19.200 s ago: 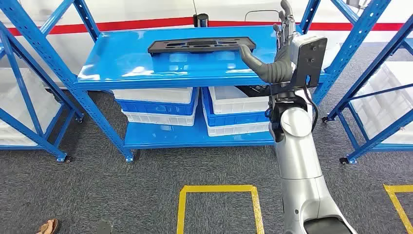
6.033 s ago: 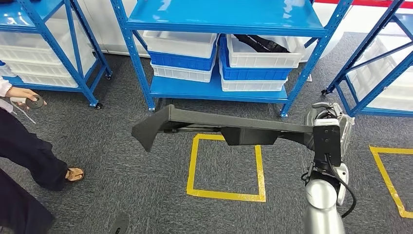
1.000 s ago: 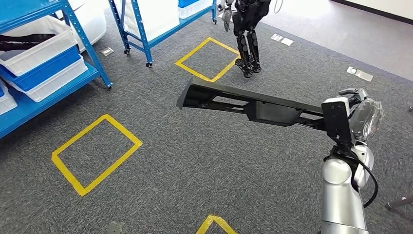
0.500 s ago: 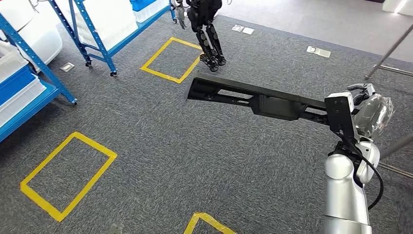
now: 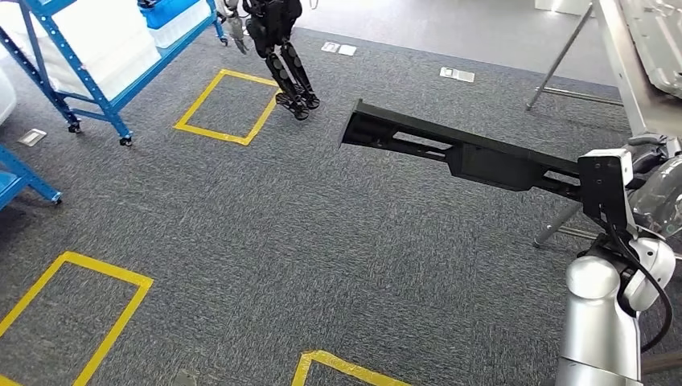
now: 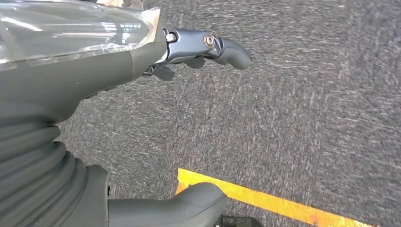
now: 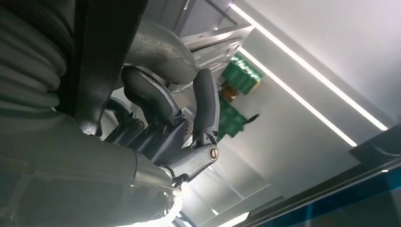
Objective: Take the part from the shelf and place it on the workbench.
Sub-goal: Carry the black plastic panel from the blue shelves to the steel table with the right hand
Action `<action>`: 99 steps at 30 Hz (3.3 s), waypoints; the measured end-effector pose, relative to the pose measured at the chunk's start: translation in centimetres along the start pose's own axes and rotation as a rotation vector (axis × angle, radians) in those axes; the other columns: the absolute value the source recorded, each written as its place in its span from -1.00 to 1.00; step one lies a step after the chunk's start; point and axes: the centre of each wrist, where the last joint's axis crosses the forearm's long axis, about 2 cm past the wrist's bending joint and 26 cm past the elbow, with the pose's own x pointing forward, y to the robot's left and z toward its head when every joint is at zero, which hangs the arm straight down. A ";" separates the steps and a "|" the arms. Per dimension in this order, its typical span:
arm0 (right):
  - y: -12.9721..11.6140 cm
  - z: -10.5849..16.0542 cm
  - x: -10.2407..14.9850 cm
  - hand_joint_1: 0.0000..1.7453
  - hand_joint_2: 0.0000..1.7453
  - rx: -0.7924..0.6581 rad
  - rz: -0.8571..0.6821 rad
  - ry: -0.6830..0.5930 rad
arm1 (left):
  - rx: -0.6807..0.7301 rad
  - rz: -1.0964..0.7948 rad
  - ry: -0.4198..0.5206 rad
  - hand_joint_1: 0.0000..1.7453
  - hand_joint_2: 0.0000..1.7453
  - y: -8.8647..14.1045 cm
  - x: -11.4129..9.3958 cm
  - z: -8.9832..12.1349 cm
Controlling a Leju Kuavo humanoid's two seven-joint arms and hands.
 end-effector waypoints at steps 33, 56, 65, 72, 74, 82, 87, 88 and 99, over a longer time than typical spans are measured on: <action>1.3 -2.9 0.2 1.00 1.00 0.036 0.013 0.012 | 0.077 0.128 0.094 -1.00 1.00 0.8 -0.5 -0.2; -1.5 -2.7 -5.2 1.00 1.00 -0.014 0.282 0.112 | 0.028 0.098 0.100 -1.00 1.00 1.3 -0.7 -0.3; -3.1 -2.1 -7.4 1.00 1.00 -0.027 0.321 0.143 | 0.035 0.087 0.097 -1.00 1.00 1.9 -0.8 -0.6; -4.7 -1.0 -8.1 1.00 1.00 -0.053 0.303 0.145 | 0.038 0.083 0.061 -1.00 1.00 2.1 -0.8 -0.7; -4.8 -0.9 -8.1 1.00 1.00 -0.050 0.304 0.139 | 0.042 0.081 0.065 -1.00 1.00 2.2 -0.8 -0.7; -4.0 -1.0 -7.9 1.00 1.00 -0.019 0.304 0.130 | 0.066 0.081 0.109 -1.00 1.00 2.5 -1.1 -0.7; -4.2 -1.7 -8.3 1.00 1.00 -0.018 0.318 0.123 | 0.070 0.078 0.102 -1.00 1.00 2.4 -1.0 -0.7; -4.3 -1.8 -8.5 1.00 1.00 -0.017 0.324 0.123 | 0.068 0.075 0.097 -1.00 1.00 2.4 -1.0 -0.7; -5.2 -0.4 -10.7 1.00 1.00 0.008 0.358 0.152 | 0.020 0.029 0.036 -1.00 1.00 2.5 -1.4 -0.6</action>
